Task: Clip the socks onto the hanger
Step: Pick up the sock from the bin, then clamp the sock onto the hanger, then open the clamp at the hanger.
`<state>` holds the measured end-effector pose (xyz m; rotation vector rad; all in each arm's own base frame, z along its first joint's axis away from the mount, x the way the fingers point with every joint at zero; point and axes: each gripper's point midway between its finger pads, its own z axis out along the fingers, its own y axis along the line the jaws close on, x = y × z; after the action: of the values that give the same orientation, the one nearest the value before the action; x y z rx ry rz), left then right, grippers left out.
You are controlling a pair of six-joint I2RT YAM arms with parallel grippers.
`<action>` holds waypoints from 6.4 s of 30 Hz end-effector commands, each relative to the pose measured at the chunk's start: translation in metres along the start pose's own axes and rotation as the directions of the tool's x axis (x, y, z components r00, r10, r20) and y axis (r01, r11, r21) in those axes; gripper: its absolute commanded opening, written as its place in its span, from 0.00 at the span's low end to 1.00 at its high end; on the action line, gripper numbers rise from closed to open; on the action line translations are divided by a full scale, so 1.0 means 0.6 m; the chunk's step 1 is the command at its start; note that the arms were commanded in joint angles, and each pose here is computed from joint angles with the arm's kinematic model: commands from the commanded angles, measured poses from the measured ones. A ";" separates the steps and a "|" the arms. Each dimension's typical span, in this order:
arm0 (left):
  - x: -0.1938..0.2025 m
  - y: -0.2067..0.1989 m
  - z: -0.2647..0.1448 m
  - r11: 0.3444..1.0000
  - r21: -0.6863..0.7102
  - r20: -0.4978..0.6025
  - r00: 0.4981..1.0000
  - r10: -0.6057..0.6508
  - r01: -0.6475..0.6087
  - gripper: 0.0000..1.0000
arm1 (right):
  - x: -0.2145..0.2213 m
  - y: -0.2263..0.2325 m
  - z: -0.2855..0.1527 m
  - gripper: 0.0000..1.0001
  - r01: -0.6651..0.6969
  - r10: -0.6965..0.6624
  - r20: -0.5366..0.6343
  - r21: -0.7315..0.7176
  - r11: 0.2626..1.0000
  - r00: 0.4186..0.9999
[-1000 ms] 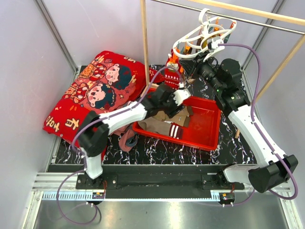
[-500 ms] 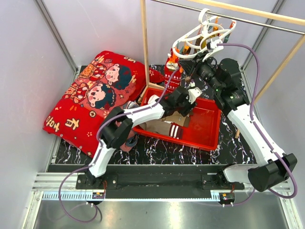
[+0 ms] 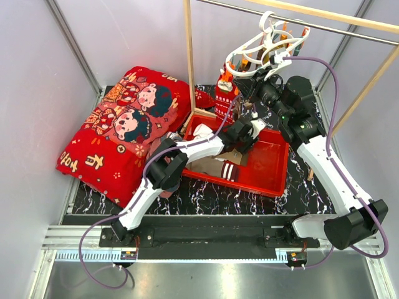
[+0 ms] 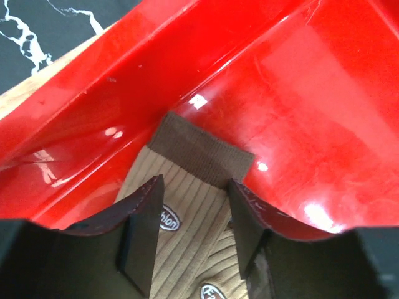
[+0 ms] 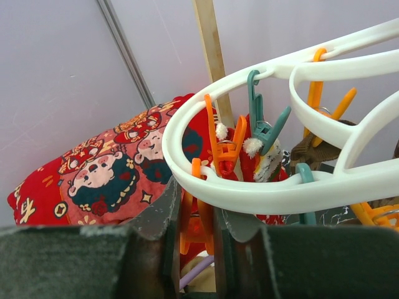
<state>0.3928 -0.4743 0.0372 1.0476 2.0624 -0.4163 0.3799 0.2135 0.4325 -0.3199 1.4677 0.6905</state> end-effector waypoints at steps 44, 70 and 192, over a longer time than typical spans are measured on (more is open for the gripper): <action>-0.212 0.080 -0.410 0.904 0.214 0.630 0.655 -0.417 0.370 0.00 | -0.066 0.018 -0.019 0.10 -0.040 0.039 0.092 0.010 0.999 0.995; -0.351 0.093 -0.573 0.894 0.302 0.808 0.410 -0.424 0.330 0.00 | -0.050 -0.007 -0.003 0.09 -0.211 0.202 0.089 0.101 0.972 0.975; -0.349 0.100 -0.602 0.950 0.133 0.825 0.500 -0.264 0.282 0.00 | -0.072 -0.008 -0.004 0.23 0.308 -0.306 0.049 -0.066 0.949 0.951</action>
<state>0.3500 -0.3522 0.3934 0.3311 1.4090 -0.8600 0.3907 0.1944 0.4473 -0.5574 1.3969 0.4691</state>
